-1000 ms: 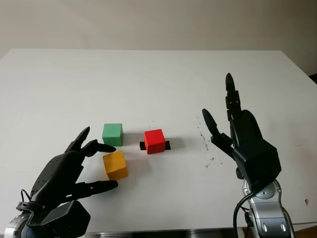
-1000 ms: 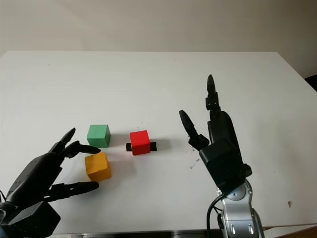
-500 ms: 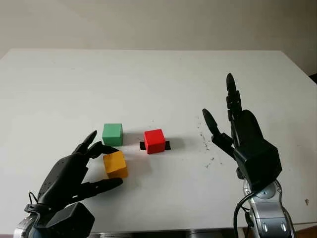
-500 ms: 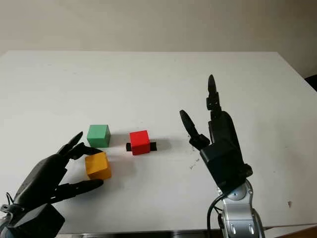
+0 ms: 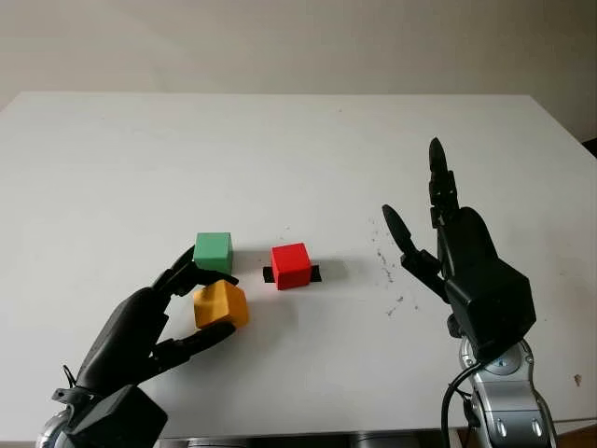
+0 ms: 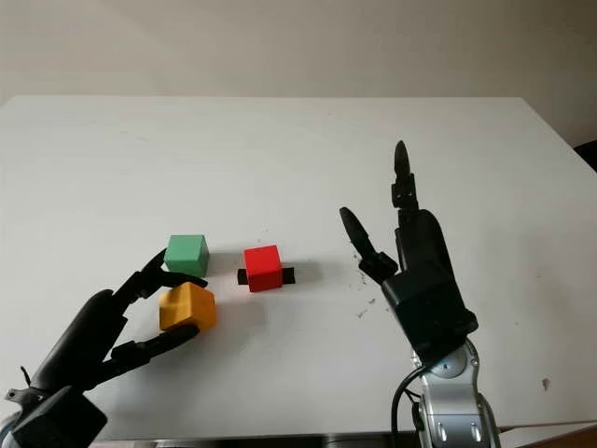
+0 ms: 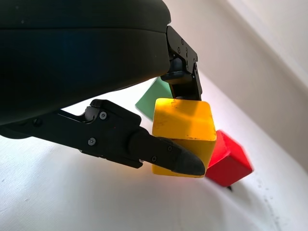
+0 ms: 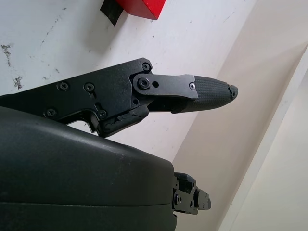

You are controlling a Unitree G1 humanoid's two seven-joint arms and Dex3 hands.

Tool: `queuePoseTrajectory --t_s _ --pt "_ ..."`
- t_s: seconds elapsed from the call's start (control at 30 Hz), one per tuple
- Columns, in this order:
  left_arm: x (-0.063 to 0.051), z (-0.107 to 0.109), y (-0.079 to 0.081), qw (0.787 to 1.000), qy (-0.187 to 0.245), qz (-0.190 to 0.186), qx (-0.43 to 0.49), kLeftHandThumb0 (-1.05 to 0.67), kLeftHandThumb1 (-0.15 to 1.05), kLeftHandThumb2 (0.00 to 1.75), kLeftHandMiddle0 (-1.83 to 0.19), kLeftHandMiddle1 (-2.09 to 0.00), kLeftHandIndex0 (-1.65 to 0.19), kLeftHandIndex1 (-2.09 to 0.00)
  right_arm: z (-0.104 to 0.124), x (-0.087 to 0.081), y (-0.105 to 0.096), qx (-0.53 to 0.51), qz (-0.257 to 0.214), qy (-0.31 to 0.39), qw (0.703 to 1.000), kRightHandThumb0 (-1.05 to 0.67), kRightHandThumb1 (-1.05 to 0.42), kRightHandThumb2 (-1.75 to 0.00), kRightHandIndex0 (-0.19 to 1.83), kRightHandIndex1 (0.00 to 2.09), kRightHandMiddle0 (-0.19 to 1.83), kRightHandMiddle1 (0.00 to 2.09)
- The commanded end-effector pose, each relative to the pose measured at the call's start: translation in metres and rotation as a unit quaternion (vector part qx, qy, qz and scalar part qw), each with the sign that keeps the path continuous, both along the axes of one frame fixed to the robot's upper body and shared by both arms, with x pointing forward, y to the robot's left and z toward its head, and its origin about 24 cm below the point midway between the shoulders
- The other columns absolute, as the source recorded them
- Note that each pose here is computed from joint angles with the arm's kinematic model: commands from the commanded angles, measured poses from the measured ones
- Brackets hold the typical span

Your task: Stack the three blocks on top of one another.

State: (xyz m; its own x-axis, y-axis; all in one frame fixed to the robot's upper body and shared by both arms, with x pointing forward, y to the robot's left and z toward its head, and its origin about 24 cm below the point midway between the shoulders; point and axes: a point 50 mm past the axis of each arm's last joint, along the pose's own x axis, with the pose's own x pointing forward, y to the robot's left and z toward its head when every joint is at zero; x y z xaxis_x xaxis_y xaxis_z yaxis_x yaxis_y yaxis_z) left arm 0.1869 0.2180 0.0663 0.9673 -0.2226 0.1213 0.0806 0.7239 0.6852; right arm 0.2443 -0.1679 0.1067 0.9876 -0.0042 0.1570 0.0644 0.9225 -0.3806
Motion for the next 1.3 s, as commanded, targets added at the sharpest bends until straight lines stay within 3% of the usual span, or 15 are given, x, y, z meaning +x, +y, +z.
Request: queuePoseTrajectory --t_s 0.0,0.3,0.47,0.6,0.73,0.87,1.0,1.2,1.27 --pt "0.002 0.014 0.0 0.999 -0.032 -0.006 -0.003 -0.46 1.05 0.09 -0.13 -0.05 -0.31 -1.08 0.004 -0.001 0.0 0.0 0.002 -0.011 1.0 -0.65 -1.05 -0.41 -0.16 0.05 -0.1 0.05" --pt "0.008 0.054 0.004 0.993 -0.084 -0.04 0.075 -0.43 1.04 0.06 -0.09 -0.05 -0.25 -1.09 0.003 -0.001 0.002 -0.001 0.001 -0.012 1.0 -0.63 -1.05 -0.39 -0.15 0.05 -0.1 0.06" --pt "0.013 0.084 0.002 0.98 -0.148 -0.076 0.111 -0.46 1.03 0.05 -0.11 -0.06 -0.29 -1.15 0.002 0.0 0.004 0.009 0.002 -0.014 1.0 -0.63 -1.05 -0.38 -0.15 0.05 -0.1 0.05" --pt "0.024 0.109 -0.004 0.963 -0.216 -0.11 0.12 -0.44 1.01 0.05 -0.1 -0.05 -0.29 -1.12 0.0 0.002 0.004 0.012 0.003 -0.011 1.0 -0.64 -1.05 -0.38 -0.16 0.05 -0.1 0.05" --pt "0.04 0.115 -0.013 0.954 -0.243 -0.13 0.113 -0.43 1.0 0.05 -0.13 -0.07 -0.31 -1.02 0.0 0.003 0.004 0.01 0.002 -0.013 1.0 -0.65 -1.05 -0.38 -0.16 0.05 -0.1 0.05" --pt "0.064 0.106 -0.031 0.955 -0.219 -0.155 0.129 -0.41 1.01 0.06 -0.12 -0.06 -0.34 -1.03 -0.001 0.003 0.005 0.016 0.003 -0.015 1.0 -0.66 -1.05 -0.38 -0.16 0.05 -0.1 0.05" --pt "0.082 0.087 -0.046 0.97 -0.157 -0.168 0.08 -0.4 1.04 0.07 -0.1 -0.05 -0.3 -1.15 -0.001 0.002 0.004 0.017 0.0 -0.015 1.0 -0.65 -1.05 -0.37 -0.16 0.05 -0.1 0.05" --pt "0.097 0.061 -0.067 0.981 -0.094 -0.169 0.034 -0.5 1.05 0.18 -0.1 -0.06 -0.22 -1.31 -0.001 0.0 0.003 0.013 -0.004 -0.016 1.0 -0.65 -1.05 -0.38 -0.16 0.05 -0.1 0.05" --pt "0.098 0.054 -0.072 0.981 -0.083 -0.17 0.034 -0.51 1.05 0.23 -0.11 -0.06 -0.16 -1.49 -0.001 0.0 0.004 0.017 -0.005 -0.015 1.0 -0.65 -1.05 -0.37 -0.16 0.05 -0.1 0.05"
